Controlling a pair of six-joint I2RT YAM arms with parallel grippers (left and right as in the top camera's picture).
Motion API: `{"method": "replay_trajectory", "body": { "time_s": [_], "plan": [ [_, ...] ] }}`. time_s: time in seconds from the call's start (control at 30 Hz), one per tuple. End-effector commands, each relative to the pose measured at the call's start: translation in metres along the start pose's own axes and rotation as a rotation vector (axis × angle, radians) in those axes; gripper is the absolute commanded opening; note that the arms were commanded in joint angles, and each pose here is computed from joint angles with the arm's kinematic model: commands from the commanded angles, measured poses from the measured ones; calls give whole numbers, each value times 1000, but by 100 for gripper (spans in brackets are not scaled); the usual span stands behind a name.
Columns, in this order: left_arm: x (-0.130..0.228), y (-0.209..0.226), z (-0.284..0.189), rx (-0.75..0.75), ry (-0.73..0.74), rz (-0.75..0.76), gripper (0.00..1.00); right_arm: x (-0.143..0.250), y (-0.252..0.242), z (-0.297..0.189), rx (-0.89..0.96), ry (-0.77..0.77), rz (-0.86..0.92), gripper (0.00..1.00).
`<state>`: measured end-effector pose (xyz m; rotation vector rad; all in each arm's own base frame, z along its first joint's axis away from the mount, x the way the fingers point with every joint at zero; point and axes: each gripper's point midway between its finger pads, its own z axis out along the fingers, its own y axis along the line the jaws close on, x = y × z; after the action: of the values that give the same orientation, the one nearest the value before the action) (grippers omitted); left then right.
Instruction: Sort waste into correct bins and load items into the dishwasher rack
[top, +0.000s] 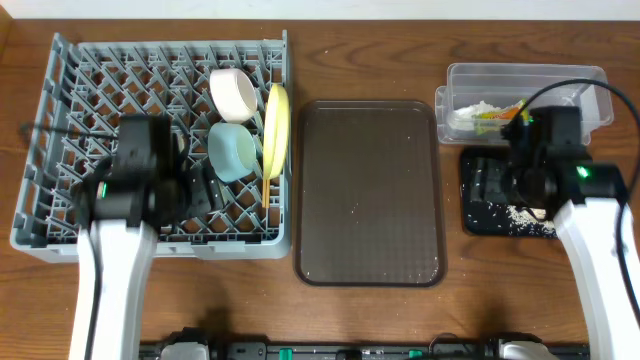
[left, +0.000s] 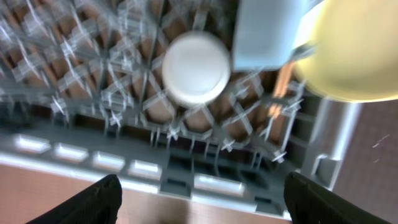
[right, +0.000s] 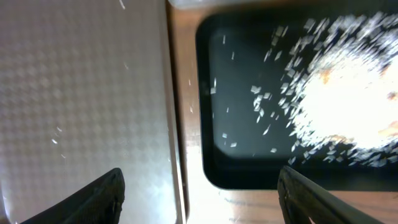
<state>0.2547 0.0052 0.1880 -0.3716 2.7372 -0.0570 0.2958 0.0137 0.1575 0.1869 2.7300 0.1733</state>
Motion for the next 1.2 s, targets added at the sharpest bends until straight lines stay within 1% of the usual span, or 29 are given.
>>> {"method": "replay_trajectory", "body": {
  "time_s": [0.0,0.03,0.07,0.1,0.23,0.4,0.83,1.07,1.17],
  "plan": [
    [10,-7,-26,48,-159,103,85,-3,-2,-28,-1,-155,6,78],
    [13,-10,-31,67,-209,126,86,-3,-2,-35,-8,-209,1,79],
    [17,-10,-36,78,-250,137,95,-3,-1,-41,-15,-256,-2,85],
    [22,-11,-40,94,-289,144,95,-2,0,-48,-23,-309,-6,99],
    [35,-8,-55,124,-390,146,95,7,-7,-66,-6,-441,-7,99],
    [41,-5,-72,143,-463,143,96,21,-10,-81,3,-488,-7,99],
    [41,-5,-74,145,-471,143,96,46,-14,-72,20,-387,0,99],
    [41,-5,-74,145,-471,143,96,49,-15,-71,21,-376,1,99],
    [41,-5,-74,145,-471,143,96,62,-17,-66,30,-321,4,99]
  ]
}}
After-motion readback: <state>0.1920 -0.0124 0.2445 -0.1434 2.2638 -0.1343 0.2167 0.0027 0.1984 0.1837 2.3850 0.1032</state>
